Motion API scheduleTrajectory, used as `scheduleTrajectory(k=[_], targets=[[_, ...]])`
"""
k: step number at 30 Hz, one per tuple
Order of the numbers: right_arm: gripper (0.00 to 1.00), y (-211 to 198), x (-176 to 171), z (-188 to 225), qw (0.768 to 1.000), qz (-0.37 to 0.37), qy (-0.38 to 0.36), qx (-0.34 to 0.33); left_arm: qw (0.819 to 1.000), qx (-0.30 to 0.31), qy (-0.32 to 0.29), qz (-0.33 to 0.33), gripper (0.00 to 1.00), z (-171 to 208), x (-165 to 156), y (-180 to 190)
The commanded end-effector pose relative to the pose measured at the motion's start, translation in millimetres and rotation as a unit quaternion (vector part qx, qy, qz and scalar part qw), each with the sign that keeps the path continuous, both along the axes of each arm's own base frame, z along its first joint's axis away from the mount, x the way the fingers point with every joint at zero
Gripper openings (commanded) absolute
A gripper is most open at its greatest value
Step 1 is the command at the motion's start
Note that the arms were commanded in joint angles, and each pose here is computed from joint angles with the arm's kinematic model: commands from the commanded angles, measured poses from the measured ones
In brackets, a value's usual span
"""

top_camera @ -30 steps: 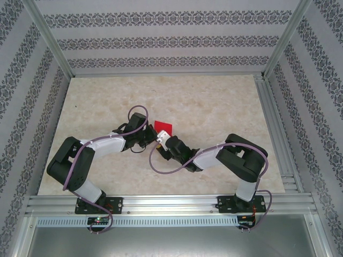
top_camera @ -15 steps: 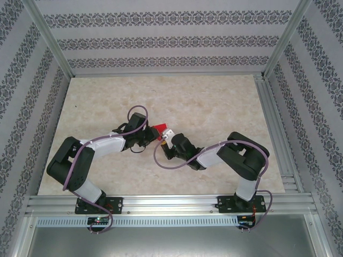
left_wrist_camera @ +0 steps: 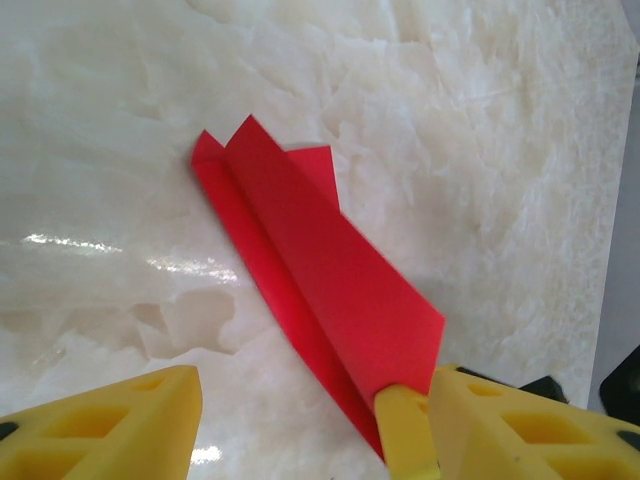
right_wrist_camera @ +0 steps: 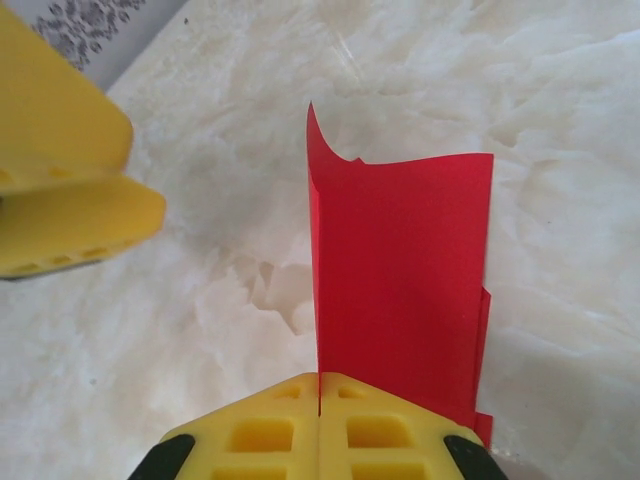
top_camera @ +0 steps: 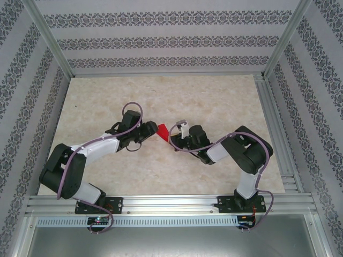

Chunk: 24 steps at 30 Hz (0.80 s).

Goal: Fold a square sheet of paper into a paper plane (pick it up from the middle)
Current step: Fold the wing for the fifth time at the center of the table.

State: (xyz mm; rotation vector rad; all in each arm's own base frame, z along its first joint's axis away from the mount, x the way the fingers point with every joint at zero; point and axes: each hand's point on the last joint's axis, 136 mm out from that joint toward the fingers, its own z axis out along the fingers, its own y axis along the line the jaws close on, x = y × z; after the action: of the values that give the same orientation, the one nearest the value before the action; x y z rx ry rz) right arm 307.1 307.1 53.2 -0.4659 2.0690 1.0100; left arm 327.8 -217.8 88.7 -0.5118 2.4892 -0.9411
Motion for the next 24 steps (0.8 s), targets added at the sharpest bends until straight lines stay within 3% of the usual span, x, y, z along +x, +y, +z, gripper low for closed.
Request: scheduleTrajectory(k=[1, 13, 24], targets=[[0.05, 2.1, -2.0, 7.1, 0.998, 0.004, 0.03, 0.054, 0.998, -0.009, -0.035, -0.042, 0.61, 4.3, 4.5, -12.5], [0.06, -9.7, -1.5, -7.1, 0.993, -0.031, 0.092, 0.07, 0.99, -0.038, -0.056, -0.122, 0.4, -0.8, 8.2, -55.0], [0.07, -19.9, 0.5, -19.0, 0.985, -0.063, 0.132, 0.095, 0.987, -0.047, -0.058, -0.145, 0.35, -12.8, 18.8, -71.1]])
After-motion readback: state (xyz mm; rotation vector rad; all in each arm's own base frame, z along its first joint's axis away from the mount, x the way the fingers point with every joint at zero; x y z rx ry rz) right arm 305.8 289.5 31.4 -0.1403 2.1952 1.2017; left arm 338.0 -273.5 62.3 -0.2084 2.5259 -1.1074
